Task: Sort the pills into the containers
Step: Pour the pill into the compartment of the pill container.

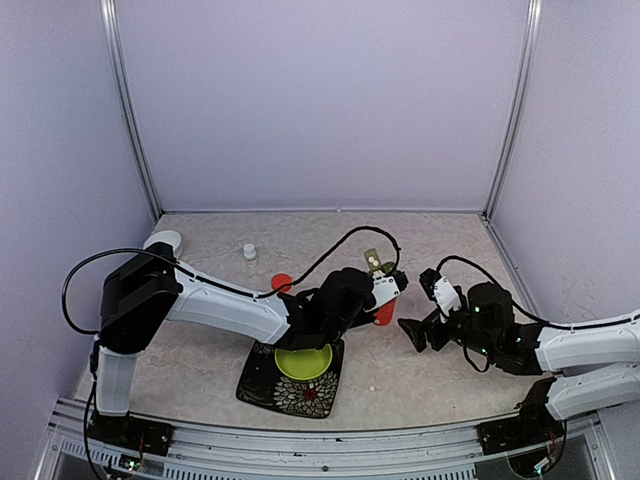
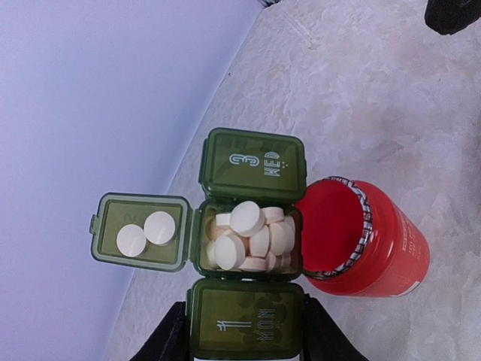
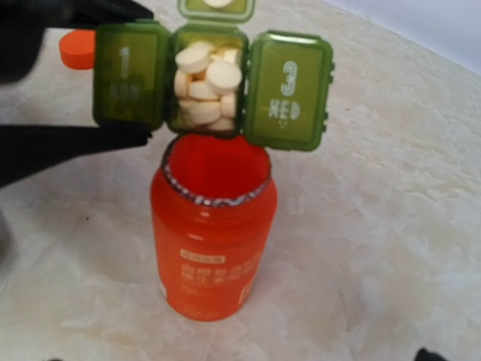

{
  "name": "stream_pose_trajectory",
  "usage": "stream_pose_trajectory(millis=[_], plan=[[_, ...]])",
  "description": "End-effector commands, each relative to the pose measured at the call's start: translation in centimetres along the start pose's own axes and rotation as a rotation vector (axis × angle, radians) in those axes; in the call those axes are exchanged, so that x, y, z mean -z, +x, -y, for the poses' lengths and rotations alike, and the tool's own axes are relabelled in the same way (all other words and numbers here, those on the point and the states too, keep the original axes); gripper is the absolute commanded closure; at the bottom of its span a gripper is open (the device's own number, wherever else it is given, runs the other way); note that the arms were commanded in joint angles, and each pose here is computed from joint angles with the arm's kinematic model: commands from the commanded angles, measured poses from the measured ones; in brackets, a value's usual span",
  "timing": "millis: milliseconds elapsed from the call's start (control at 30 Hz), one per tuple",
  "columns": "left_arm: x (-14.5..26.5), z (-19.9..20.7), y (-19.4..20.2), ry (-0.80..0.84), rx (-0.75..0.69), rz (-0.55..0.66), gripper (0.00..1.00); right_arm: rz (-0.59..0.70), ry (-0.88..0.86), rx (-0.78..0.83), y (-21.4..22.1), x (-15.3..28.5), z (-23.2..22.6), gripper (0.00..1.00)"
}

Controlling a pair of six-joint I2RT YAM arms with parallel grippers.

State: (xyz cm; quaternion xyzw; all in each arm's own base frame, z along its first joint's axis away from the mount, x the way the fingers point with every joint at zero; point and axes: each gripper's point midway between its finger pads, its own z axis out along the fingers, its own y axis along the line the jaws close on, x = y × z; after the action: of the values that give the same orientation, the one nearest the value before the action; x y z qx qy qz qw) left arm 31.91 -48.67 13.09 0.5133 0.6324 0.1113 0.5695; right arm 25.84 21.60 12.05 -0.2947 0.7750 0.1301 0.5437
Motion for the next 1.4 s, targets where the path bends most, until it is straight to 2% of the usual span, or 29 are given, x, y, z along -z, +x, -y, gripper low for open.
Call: stream_pose_trajectory(millis=[0, 500, 1000, 1367], plan=[[0.2, 0.0, -0.3, -0.021, -0.018, 0.002, 0.70, 0.019, -0.002, -0.007, -1.1, -0.2, 0.1, 0.00], [1.0, -2.4, -3.0, -0.052, 0.045, 0.067, 0.70, 0.017, 0.000, -0.008, -1.1, -0.2, 0.1, 0.00], [0.1, 0.8, 0.0, -0.002, -0.036, -0.011, 0.70, 0.021, 0.001, -0.007, -1.1, -0.1, 0.1, 0.00], [0.9, -3.3, -3.0, -0.089, 0.079, 0.051, 0.70, 0.017, 0.002, -0.008, -1.1, -0.2, 0.1, 0.00]])
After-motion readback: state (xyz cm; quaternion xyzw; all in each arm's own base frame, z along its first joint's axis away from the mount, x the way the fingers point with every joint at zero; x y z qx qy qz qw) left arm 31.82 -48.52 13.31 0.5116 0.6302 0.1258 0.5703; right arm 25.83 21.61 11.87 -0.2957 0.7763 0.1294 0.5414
